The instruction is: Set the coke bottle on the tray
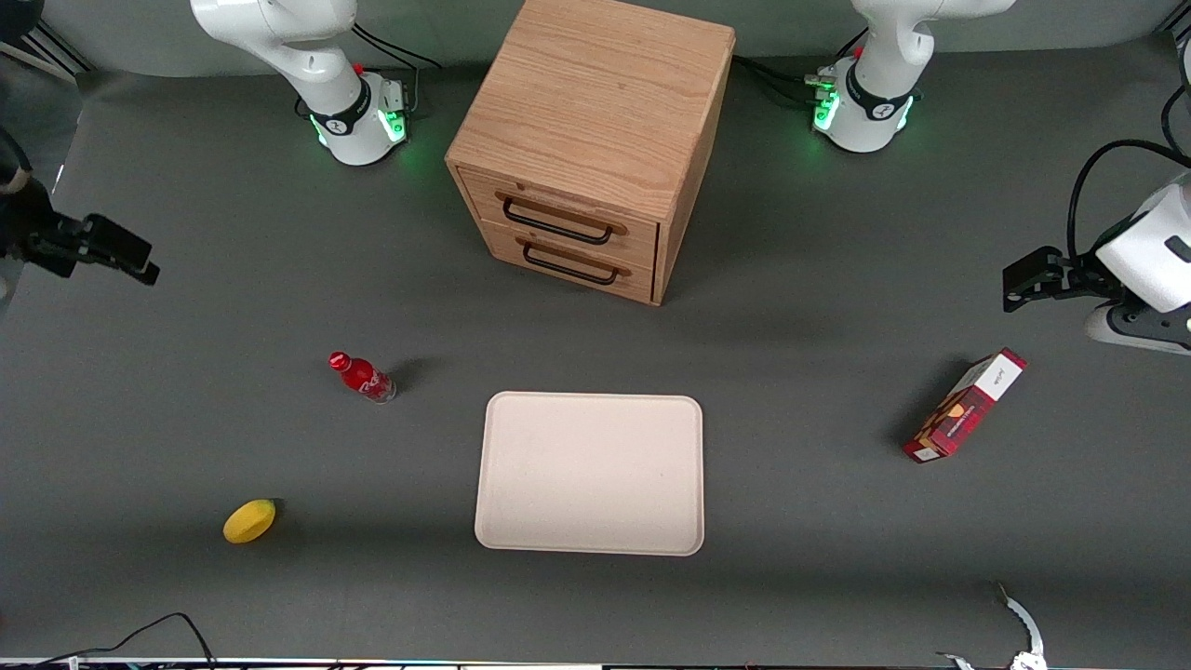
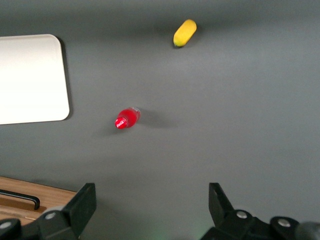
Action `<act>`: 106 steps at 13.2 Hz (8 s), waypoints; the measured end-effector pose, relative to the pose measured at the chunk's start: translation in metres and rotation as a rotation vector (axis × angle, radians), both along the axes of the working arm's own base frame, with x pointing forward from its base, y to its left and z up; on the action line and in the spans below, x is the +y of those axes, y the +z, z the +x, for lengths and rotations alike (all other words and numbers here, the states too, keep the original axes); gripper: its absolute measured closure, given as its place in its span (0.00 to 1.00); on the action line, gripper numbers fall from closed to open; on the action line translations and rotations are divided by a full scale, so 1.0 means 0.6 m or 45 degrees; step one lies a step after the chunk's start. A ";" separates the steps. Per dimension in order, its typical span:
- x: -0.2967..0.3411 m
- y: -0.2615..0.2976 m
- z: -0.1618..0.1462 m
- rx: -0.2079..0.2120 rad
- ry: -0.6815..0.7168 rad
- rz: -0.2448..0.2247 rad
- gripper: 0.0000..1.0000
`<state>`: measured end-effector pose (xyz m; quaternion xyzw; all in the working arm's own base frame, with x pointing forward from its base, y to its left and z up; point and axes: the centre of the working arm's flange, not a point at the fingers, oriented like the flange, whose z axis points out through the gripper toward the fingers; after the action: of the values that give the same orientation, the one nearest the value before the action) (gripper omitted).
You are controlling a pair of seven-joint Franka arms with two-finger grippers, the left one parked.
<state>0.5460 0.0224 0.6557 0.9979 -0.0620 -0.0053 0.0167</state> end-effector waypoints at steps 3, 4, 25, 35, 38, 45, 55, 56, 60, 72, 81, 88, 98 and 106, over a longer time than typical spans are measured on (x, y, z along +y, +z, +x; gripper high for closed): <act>0.004 -0.017 0.003 0.031 0.004 0.010 0.00; 0.007 -0.018 0.005 0.042 0.008 0.011 0.00; 0.123 -0.465 0.059 -0.081 0.172 0.063 0.00; 0.134 -0.565 0.012 -0.095 0.208 0.063 0.02; 0.130 -0.551 0.013 -0.114 0.205 0.060 0.16; 0.128 -0.548 0.014 -0.119 0.206 0.057 0.69; 0.131 -0.137 0.083 0.043 0.192 0.011 0.69; 0.128 -0.098 0.079 0.039 0.189 0.011 0.69; 0.131 -0.074 0.102 0.020 0.190 0.021 0.69; 0.494 -0.453 0.239 -0.116 0.174 0.038 0.69; 0.516 -0.545 0.273 -0.262 0.165 0.039 0.69; 0.529 -0.550 0.272 -0.287 0.162 0.033 0.31; 0.390 -0.382 0.243 -0.145 0.178 -0.052 0.00; 0.135 -0.212 0.061 -0.038 0.273 -0.075 0.00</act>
<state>0.5827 0.1036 0.5283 0.9979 0.0446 0.0133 0.0457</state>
